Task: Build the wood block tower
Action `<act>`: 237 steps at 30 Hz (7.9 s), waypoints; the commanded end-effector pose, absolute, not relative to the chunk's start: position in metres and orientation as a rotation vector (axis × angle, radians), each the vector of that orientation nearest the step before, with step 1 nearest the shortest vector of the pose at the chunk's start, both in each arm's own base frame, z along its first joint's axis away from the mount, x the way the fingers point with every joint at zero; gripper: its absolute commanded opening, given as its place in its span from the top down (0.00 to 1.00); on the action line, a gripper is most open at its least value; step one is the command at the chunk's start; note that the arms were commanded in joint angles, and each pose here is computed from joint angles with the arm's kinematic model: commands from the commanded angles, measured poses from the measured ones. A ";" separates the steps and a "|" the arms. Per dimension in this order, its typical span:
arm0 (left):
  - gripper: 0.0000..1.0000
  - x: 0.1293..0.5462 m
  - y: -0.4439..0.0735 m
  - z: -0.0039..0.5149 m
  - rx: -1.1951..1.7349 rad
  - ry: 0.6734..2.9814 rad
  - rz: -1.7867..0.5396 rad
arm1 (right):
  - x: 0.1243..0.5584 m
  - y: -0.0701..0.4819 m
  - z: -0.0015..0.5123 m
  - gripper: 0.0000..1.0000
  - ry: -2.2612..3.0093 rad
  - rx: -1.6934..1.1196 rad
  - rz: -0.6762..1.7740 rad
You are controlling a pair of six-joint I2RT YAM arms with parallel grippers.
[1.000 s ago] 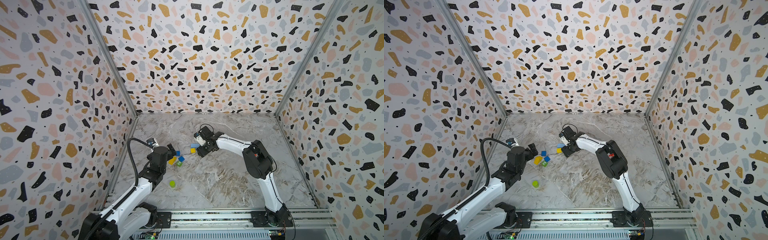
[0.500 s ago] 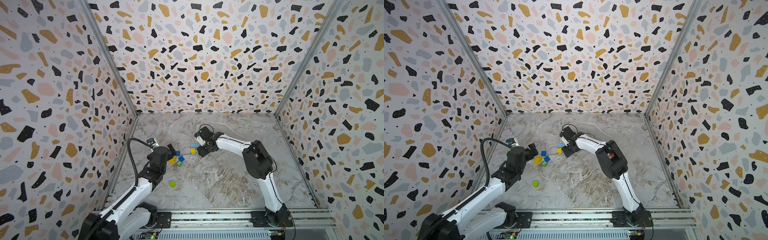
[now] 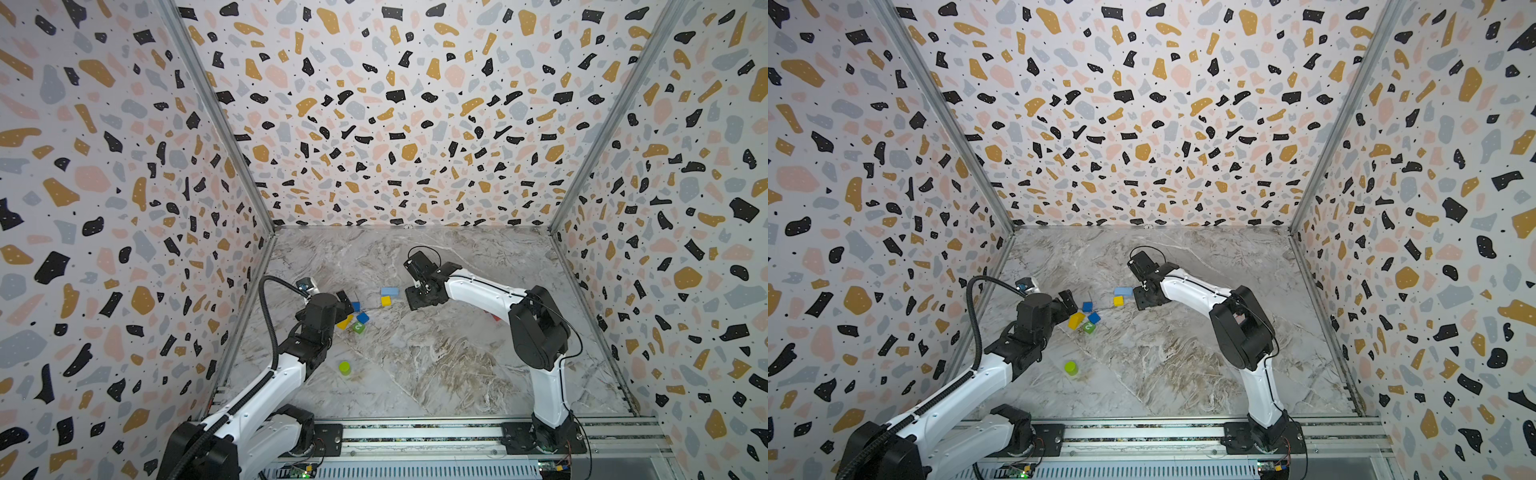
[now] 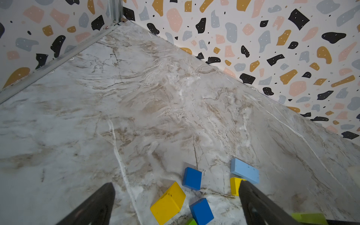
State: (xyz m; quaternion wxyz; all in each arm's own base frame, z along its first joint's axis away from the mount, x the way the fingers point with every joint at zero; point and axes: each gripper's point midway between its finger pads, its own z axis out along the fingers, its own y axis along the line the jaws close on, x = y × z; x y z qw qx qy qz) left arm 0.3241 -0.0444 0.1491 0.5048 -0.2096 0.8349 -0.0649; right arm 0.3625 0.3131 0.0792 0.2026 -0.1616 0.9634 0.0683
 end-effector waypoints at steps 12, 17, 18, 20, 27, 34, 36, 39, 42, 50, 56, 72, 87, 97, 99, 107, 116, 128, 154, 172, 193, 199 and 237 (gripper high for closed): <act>0.00 0.331 -0.055 0.150 -0.475 2.035 -0.207 | 0.332 0.255 0.072 0.57 2.739 -0.015 0.091; 0.00 0.332 -0.057 0.149 -0.469 2.039 -0.218 | 0.327 0.251 0.059 0.55 2.760 0.013 0.086; 0.00 0.331 -0.057 0.149 -0.470 2.039 -0.218 | 0.327 0.250 0.057 0.55 2.763 0.019 0.086; 0.00 0.332 -0.057 0.149 -0.468 2.038 -0.220 | 0.326 0.250 0.052 0.54 2.769 0.027 0.090; 0.00 0.332 -0.056 0.149 -0.473 2.035 -0.216 | 0.325 0.249 0.043 0.51 2.780 0.037 0.112; 0.00 0.331 -0.056 0.150 -0.472 2.035 -0.211 | 0.326 0.249 0.042 0.38 2.783 0.019 0.110; 0.00 0.331 -0.055 0.150 -0.472 2.034 -0.209 | 0.326 0.249 0.042 0.35 2.786 0.010 0.109; 0.00 0.331 -0.055 0.151 -0.474 2.032 -0.208 | 0.326 0.250 0.045 0.32 2.784 -0.005 0.109; 0.00 0.331 -0.055 0.150 -0.474 2.035 -0.206 | 0.325 0.250 0.050 0.26 2.781 -0.021 0.112; 0.00 0.328 -0.057 0.144 -0.453 2.061 -0.209 | 0.326 0.233 0.092 0.23 2.691 -0.109 0.084; 0.00 0.331 -0.079 0.153 -0.379 2.094 -0.267 | 0.331 0.183 0.132 0.25 2.597 0.046 0.225; 0.00 0.340 -0.159 0.169 -0.132 2.172 -0.181 | 0.322 0.066 0.106 0.87 2.404 0.503 0.537; 0.00 0.342 -0.177 0.185 -0.088 2.156 -0.236 | 0.327 0.023 0.054 1.00 2.428 0.678 0.503; 0.00 0.327 -0.170 0.203 -0.106 2.106 -0.306 | 0.348 0.019 0.039 1.00 2.473 0.648 0.499; 0.00 0.325 -0.168 0.205 -0.106 2.102 -0.311 | 0.353 0.021 0.035 1.00 2.486 0.631 0.505; 0.00 0.312 -0.163 0.210 -0.118 2.088 -0.360 | 0.378 0.035 0.028 1.00 2.553 0.489 0.459; 0.00 0.304 -0.157 0.207 -0.132 2.084 -0.375 | 0.398 0.066 0.019 1.00 2.614 0.323 0.434; 0.00 0.298 -0.146 0.194 -0.132 2.110 -0.312 | 0.414 0.120 0.019 1.00 2.626 0.187 0.508; 0.08 0.370 -0.309 0.148 0.162 2.371 -0.375 | 0.365 0.052 0.118 0.30 2.191 0.419 0.650; 0.22 0.400 -0.409 0.081 0.229 2.517 -0.328 | 0.331 0.044 0.152 0.13 1.937 0.492 0.787; 0.28 0.416 -0.438 0.058 0.203 2.539 -0.340 | 0.319 0.044 0.164 0.12 1.840 0.514 0.835; 0.29 0.419 -0.441 0.058 0.190 2.534 -0.355 | 0.319 0.047 0.165 0.12 1.847 0.502 0.847; 0.47 0.415 -0.442 0.034 0.187 2.557 -0.334 | 0.318 0.048 0.164 0.12 1.852 0.484 0.842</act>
